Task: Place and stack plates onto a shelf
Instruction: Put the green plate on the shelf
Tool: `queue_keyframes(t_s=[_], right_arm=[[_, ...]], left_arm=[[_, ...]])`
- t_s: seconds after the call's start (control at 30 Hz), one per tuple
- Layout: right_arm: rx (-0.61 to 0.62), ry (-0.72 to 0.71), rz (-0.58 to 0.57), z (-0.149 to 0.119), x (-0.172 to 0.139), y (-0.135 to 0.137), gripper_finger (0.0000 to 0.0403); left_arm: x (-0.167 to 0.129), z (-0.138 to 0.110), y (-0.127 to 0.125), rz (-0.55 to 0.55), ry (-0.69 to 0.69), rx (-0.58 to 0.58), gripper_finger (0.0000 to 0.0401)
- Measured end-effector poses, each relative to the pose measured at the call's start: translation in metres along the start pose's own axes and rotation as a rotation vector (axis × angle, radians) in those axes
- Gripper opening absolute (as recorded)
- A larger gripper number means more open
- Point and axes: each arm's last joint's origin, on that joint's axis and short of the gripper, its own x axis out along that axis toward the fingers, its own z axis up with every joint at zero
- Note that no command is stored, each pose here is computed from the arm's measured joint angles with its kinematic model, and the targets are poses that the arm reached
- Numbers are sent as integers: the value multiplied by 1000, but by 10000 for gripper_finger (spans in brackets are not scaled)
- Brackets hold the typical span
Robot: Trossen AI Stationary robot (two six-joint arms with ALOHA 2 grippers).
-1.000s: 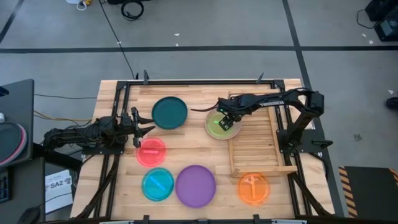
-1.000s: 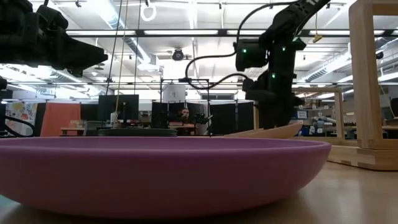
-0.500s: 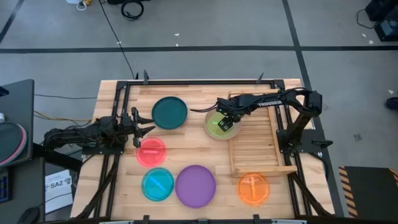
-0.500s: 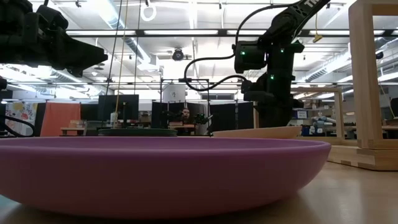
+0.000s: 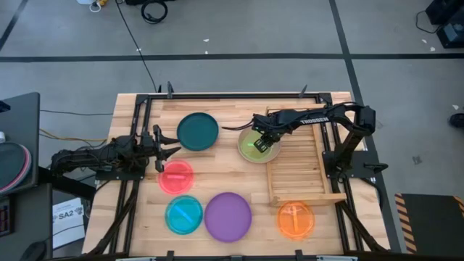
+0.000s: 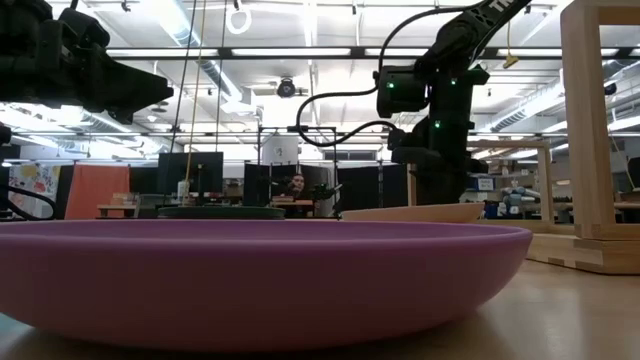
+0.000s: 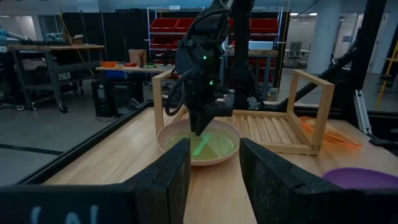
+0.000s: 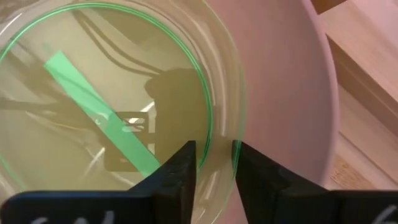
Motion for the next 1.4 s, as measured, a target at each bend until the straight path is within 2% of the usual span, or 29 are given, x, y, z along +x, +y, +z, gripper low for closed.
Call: queue_keyframes(t_s=[0.53,0.93,1.4], right_arm=[[-1,2,-1,0,0,0,10],[-7,1,8,9,-13,4,8],[-88,55,-32,25,-67,11,8]], left_arm=[[0,0,0,0,0,0,144],[0,0,0,0,0,0,144],[0,0,0,0,0,0,144]])
